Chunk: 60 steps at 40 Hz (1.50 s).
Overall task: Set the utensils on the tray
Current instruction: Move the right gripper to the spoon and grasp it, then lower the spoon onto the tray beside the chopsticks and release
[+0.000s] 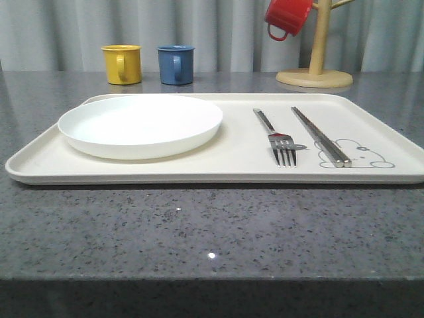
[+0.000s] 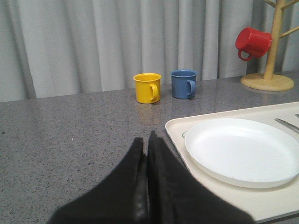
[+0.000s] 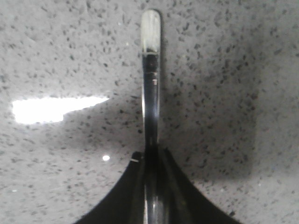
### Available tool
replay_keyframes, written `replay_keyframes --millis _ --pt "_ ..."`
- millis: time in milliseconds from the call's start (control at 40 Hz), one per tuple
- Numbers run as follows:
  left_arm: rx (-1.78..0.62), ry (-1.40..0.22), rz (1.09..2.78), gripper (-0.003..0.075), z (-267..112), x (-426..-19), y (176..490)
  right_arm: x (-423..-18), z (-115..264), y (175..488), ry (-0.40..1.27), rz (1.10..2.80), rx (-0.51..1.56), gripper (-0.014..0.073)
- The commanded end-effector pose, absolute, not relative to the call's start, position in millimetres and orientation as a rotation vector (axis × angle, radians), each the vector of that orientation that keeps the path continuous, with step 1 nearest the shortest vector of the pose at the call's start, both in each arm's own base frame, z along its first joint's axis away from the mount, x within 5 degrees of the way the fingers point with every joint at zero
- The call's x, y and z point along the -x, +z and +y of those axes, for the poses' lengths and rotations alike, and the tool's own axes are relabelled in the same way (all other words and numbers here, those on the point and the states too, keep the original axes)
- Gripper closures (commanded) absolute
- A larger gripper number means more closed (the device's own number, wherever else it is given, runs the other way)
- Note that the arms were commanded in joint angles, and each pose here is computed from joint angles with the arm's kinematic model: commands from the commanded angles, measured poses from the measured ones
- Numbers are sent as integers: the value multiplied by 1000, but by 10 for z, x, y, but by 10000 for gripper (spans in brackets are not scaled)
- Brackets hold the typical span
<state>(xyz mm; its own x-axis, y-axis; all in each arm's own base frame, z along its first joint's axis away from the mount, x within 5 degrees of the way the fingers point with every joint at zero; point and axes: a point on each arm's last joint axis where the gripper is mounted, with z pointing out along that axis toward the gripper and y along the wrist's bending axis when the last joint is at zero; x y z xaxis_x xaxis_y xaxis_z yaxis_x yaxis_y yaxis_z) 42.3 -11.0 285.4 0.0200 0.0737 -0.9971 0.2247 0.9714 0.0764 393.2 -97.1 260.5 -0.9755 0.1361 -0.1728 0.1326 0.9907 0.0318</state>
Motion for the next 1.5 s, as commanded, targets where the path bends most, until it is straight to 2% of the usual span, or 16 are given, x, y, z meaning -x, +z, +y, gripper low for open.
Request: replay_keyframes --millis 0,125,275,526,726,876,1301,1476 --pt "-205 -135 1462 738 -104 -413 3003 -3702 -917 3062 41 2930 -266 622" --pt "-205 -135 1462 738 -104 -413 3003 -3574 -765 3359 46 2843 -360 622" --pt "-205 -135 1462 738 -104 -413 3003 -3428 -420 3673 72 2763 -317 622" --pt "-205 -135 1462 738 -104 -413 3003 -3328 271 3828 153 2739 -167 622" --pt "-205 -135 1462 738 -104 -413 3003 -3319 713 3752 201 2775 -78 622" --pt "-205 -135 1462 738 -104 -413 3003 -3356 873 3601 206 2826 -68 622" --pt "-205 -135 1462 738 -104 -413 3003 -3619 917 3008 119 2962 -117 622" --pt "-205 -135 1462 738 -104 -413 3003 -3669 930 2914 114 2977 -131 620"
